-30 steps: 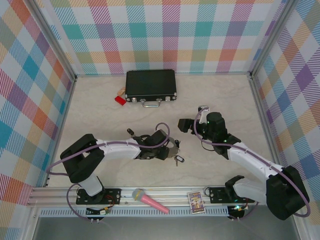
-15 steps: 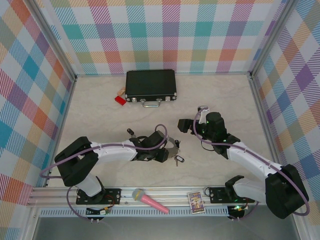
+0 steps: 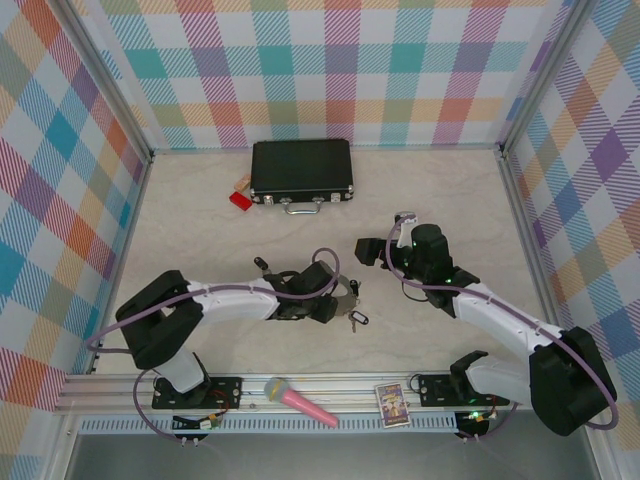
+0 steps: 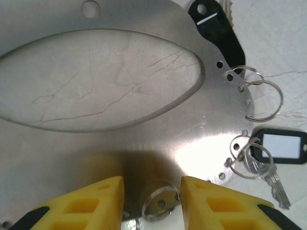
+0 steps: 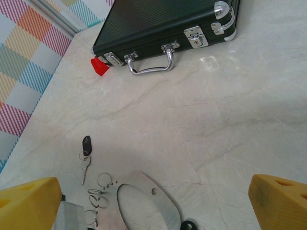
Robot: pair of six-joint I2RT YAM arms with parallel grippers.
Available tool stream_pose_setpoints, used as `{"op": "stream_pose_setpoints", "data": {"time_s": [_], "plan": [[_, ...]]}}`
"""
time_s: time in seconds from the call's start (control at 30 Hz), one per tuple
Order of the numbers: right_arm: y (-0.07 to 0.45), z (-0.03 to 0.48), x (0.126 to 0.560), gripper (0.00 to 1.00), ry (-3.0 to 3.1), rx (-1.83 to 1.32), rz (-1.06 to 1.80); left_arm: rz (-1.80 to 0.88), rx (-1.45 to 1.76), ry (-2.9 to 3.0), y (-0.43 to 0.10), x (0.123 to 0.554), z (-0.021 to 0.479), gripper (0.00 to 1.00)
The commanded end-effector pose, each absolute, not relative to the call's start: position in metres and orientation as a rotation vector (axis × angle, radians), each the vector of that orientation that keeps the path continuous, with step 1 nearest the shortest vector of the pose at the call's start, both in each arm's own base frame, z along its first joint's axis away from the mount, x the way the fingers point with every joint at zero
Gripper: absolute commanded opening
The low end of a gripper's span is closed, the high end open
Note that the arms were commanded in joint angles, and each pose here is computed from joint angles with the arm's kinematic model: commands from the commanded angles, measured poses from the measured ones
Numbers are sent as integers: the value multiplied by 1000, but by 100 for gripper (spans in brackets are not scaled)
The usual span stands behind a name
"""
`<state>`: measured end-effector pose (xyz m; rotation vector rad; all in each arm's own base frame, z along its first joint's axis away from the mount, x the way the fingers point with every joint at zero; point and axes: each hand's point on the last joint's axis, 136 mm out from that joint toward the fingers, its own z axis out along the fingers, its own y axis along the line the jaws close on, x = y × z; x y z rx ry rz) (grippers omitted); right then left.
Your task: Put the keys on the keyring
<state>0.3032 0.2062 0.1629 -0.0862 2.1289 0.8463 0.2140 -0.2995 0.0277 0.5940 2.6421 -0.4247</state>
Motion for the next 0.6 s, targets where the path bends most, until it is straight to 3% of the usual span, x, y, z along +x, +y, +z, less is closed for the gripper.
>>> {"op": "stream_pose_setpoints", "data": {"time_s": [0.0, 0.57], "plan": [[212, 168, 304, 99, 2104, -116, 865, -432, 659, 2670, -305, 206, 22, 36], [212, 165, 305, 99, 2114, -109, 857, -607, 711, 2674, -313, 181, 40, 29]]}}
